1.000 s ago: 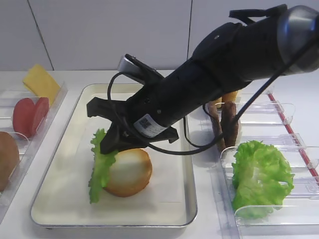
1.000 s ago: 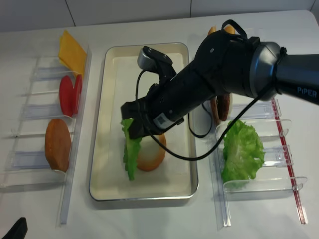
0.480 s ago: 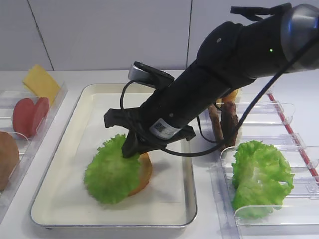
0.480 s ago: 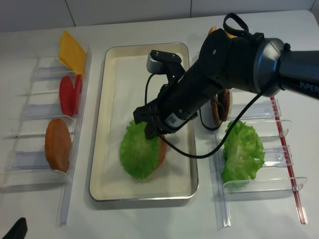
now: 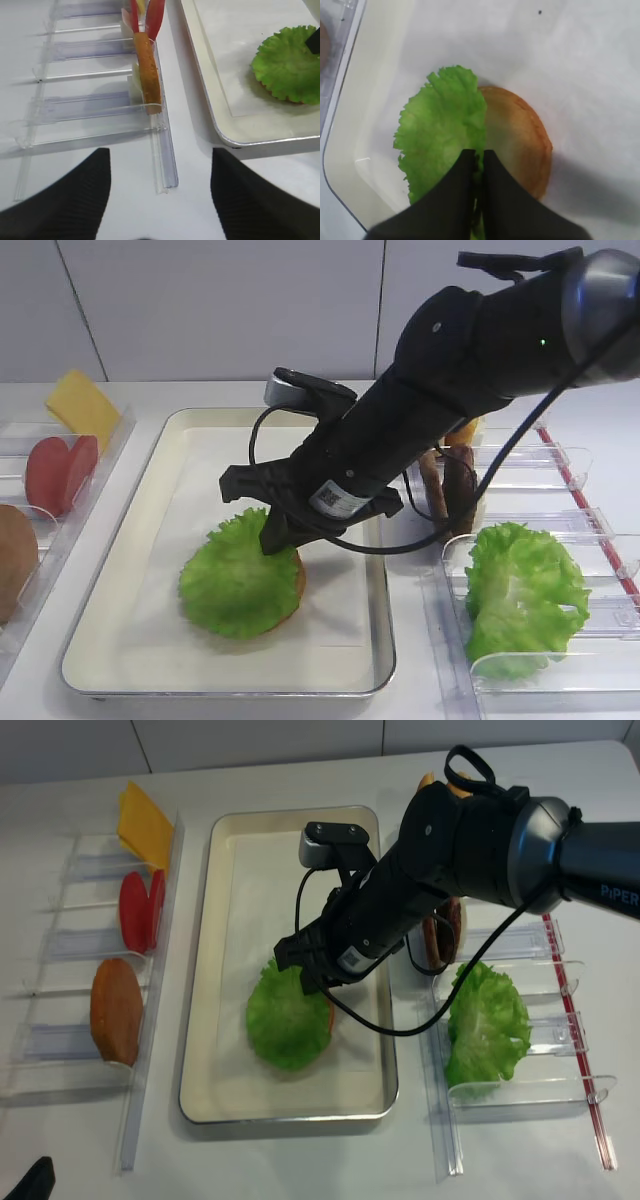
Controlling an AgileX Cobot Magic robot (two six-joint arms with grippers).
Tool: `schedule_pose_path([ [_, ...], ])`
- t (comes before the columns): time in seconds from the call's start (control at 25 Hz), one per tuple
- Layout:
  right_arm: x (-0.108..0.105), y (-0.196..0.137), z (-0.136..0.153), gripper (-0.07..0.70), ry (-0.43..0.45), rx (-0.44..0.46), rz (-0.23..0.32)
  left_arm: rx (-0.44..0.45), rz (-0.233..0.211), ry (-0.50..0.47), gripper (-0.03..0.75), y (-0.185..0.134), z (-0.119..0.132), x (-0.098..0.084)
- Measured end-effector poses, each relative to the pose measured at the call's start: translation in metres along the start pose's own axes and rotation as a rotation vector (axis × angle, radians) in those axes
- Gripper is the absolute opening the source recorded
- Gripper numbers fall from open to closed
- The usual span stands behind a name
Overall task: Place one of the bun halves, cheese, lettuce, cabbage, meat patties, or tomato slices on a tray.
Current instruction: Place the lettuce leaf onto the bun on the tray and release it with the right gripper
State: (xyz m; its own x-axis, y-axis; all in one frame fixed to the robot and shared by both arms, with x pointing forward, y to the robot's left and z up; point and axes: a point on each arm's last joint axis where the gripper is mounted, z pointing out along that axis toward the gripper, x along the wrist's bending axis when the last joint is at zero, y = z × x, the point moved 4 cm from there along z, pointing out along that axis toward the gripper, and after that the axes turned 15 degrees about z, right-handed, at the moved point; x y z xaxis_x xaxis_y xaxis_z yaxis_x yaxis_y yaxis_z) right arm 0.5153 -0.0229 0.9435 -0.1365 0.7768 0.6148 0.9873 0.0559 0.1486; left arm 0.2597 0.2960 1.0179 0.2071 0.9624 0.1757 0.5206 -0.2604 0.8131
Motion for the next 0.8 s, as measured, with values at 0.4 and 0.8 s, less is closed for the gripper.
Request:
schedule_pose_path([
  [0.4,-0.0012,0.0002,0.0000,0.058,-0.009,-0.002,-0.009,0.000,0.000,0.000,0.413,0.0000,0.0000,0.0000],
  [0.8,-0.0028,0.0001,0.0000,0.471,-0.022,-0.001,-0.024,0.000,0.000,0.000,0.413,0.0000,0.0000,0.0000],
])
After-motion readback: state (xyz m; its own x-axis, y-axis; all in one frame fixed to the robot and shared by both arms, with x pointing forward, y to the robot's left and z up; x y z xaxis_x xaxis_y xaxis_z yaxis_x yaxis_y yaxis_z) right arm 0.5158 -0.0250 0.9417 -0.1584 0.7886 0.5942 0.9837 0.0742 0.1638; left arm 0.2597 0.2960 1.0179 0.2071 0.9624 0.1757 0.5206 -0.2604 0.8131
